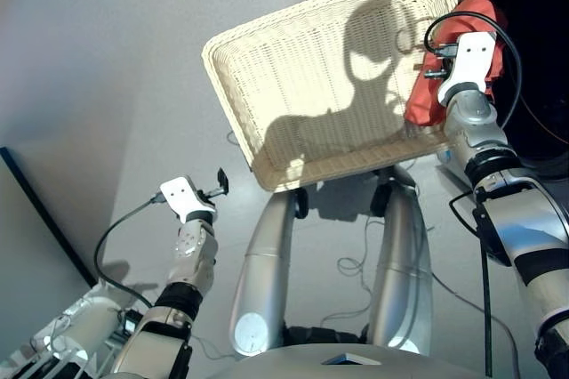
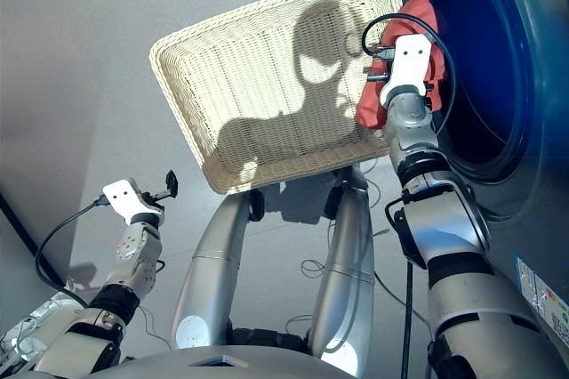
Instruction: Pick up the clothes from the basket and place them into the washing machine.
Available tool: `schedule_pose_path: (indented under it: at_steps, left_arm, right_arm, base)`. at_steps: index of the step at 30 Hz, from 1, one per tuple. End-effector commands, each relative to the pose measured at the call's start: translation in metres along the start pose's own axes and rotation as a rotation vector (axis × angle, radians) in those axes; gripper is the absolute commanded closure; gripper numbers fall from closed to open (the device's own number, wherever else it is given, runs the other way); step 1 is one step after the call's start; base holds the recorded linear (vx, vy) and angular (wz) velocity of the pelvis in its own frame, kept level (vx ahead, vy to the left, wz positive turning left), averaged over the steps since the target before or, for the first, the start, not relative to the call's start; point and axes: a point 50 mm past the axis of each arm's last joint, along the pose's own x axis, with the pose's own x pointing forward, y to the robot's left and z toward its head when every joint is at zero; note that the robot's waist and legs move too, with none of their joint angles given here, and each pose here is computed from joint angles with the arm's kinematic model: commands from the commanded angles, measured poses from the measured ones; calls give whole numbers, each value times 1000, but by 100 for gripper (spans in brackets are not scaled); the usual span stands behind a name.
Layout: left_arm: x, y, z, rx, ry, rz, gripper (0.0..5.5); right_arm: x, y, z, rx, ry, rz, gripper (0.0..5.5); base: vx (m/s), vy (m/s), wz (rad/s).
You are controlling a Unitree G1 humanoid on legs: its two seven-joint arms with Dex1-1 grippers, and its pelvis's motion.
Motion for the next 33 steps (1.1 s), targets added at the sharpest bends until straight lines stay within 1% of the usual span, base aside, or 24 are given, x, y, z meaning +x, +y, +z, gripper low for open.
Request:
schedule_pose_path:
  at_steps: [1, 5, 8, 9, 12, 14, 17, 20, 23, 26, 29, 33]
  left_arm:
    - [-5, 27, 4, 30, -26, 69, 0]
    - [-5, 29, 4, 34, -26, 89, 0]
    - [-6, 32, 2, 48, -31, 131, 0]
    - [-6, 32, 2, 50, -30, 131, 0]
    - [-5, 37, 9, 80, -75, 184, 0]
    - [-6, 36, 11, 94, -89, 187, 0]
    - [-8, 35, 14, 90, -112, 193, 0]
    - [-9, 37, 14, 113, -113, 199, 0]
    - [-14, 41, 11, 107, -104, 214, 0]
    - [-16, 41, 10, 105, -99, 210, 0]
    - [-19, 43, 4, 99, -75, 218, 0]
    - [-24, 48, -3, 77, -42, 252, 0]
  right_arm:
    - [-6, -2, -7, 28, -26, -28, 550]
    - [-9, -4, -11, 34, -42, -71, 550]
    - [-16, -17, -14, 39, -83, -215, 550]
    - [-17, -17, -14, 39, -83, -216, 550]
    - [-23, -42, -9, -23, -136, -438, 550]
    - [-25, -55, -8, -52, -141, -490, 550]
    - [-29, -89, 8, -138, -179, -674, 550]
    - [-34, -121, 18, -336, -160, -832, 550]
    - [-44, -152, 22, -436, -128, -966, 550]
    - [-48, -162, 21, -477, -98, -1015, 550]
    - [-62, -187, 16, -561, -20, -1129, 550]
    - [-68, -196, 16, -622, 21, -1203, 550]
  base:
    - [0, 0, 0]
    - [0, 0, 0]
    - [0, 0, 0]
    - [0, 0, 0]
    - [0, 0, 0]
    - [0, 0, 0]
    - [0, 0, 0]
    - [0, 0, 0]
    - [0, 0, 0]
    - [0, 0, 0]
    - [0, 0, 0]
    - [2, 13, 8]
